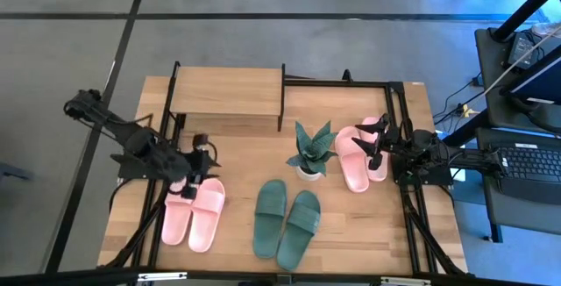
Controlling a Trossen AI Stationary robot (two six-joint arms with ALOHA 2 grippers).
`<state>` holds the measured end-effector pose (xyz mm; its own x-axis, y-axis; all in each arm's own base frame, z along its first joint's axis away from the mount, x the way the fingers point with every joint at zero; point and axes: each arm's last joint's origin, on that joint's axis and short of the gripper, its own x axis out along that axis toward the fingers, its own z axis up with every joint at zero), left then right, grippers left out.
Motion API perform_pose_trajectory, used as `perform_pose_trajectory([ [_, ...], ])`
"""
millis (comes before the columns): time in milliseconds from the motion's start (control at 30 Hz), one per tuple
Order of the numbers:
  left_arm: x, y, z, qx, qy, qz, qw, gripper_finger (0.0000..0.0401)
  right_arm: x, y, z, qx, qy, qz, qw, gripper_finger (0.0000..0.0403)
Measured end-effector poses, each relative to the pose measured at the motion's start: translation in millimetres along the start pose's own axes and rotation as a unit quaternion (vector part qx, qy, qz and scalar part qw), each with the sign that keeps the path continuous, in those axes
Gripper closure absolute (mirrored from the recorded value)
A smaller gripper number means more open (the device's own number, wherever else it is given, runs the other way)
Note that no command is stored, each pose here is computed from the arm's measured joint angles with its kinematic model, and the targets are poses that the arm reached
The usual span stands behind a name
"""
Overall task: Pick and place slides into the shelf
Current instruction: Put the pink slipper under the shelf
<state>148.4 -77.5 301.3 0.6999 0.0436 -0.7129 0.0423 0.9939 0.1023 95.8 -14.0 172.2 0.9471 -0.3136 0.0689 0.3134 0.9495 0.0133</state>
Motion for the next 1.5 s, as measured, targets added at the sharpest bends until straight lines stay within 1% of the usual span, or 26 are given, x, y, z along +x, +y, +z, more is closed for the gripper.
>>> perform_pose_trajectory([
  [133, 0.6, -10.3, -1.0, -0.082, 0.073, 0.017, 0.994, 0.0302, 0.0, 0.0, 0.0, 0.0, 0.0, 0.0, 1.0, 0.0182],
  [200, 1.5, -16.7, -1.4, -0.119, 0.095, 0.007, 0.988, 0.0311, 0.0, 0.0, 0.0, 0.0, 0.0, 0.0, 1.0, 0.0182],
  [300, 3.5, -25.7, -1.4, -0.152, 0.113, -0.024, 0.982, 0.0322, 0.0, 0.0, 0.0, -0.001, 0.0, 0.0, 1.0, 0.0182],
  [367, 4.3, -30.0, 0.1, -0.192, 0.116, -0.04, 0.974, 0.0326, 0.0, 0.0, 0.0, -0.001, 0.0, 0.0, 1.0, 0.0182],
  [467, 5.1, -32.5, 1.4, -0.229, 0.115, -0.045, 0.966, 0.033, 0.0, 0.0, 0.0, -0.003, 0.0, 0.0, 1.0, 0.0182],
  [567, 5.4, -33.0, 3.0, -0.233, 0.108, -0.05, 0.965, 0.0331, 0.0, 0.0, -0.1, -0.003, 0.001, 0.0, 1.0, 0.0182],
  [667, 5.6, -34.0, 4.8, -0.252, 0.102, -0.055, 0.961, 0.0329, 0.0, 0.0, -0.1, -0.004, 0.001, 0.0, 1.0, 0.0182],
  [800, 5.8, -34.0, 5.6, -0.259, 0.097, -0.054, 0.959, 0.0318, 0.0, 0.0, -0.1, -0.004, 0.001, 0.0, 1.0, 0.0182],
  [900, 5.8, -35.0, 7.9, -0.248, 0.086, -0.063, 0.963, 0.0304, 0.0, 0.0, -0.1, -0.004, 0.001, 0.001, 1.0, 0.0182],
  [1000, 5.7, -35.8, 8.1, -0.215, 0.087, -0.074, 0.97, 0.0294, 0.0, 0.0, -0.1, -0.003, 0.001, 0.001, 1.0, 0.0182],
  [1067, 5.7, -36.0, 7.9, -0.211, 0.09, -0.078, 0.97, 0.029, 0.0, 0.0, -0.1, -0.002, 0.001, 0.0, 1.0, 0.0182],
  [1133, 5.7, -36.0, 8.0, -0.238, 0.093, -0.076, 0.964, 0.0285, 0.0, 0.0, -0.1, -0.002, 0.001, 0.001, 1.0, 0.0182],
  [1200, 5.5, -36.7, 7.4, -0.253, 0.105, -0.086, 0.958, 0.0278, 0.0, 0.0, -0.1, -0.002, 0.001, 0.001, 1.0, 0.0182],
  [1267, 5.2, -37.4, 7.1, -0.254, 0.113, -0.096, 0.956, 0.0266, 0.0, 0.0, -0.1, -0.003, 0.001, 0.001, 1.0, 0.0182],
  [1400, 5.2, -37.5, 7.0, -0.253, 0.114, -0.098, 0.956, 0.0231, 0.0, 0.0, -0.1, -0.013, 0.0, 0.001, 1.0, 0.0182],
  [1500, 5.4, -36.9, 6.8, -0.225, 0.108, -0.094, 0.964, 0.0205, 0.0, 0.1, -0.1, -0.013, 0.0, 0.001, 1.0, 0.0182],
])
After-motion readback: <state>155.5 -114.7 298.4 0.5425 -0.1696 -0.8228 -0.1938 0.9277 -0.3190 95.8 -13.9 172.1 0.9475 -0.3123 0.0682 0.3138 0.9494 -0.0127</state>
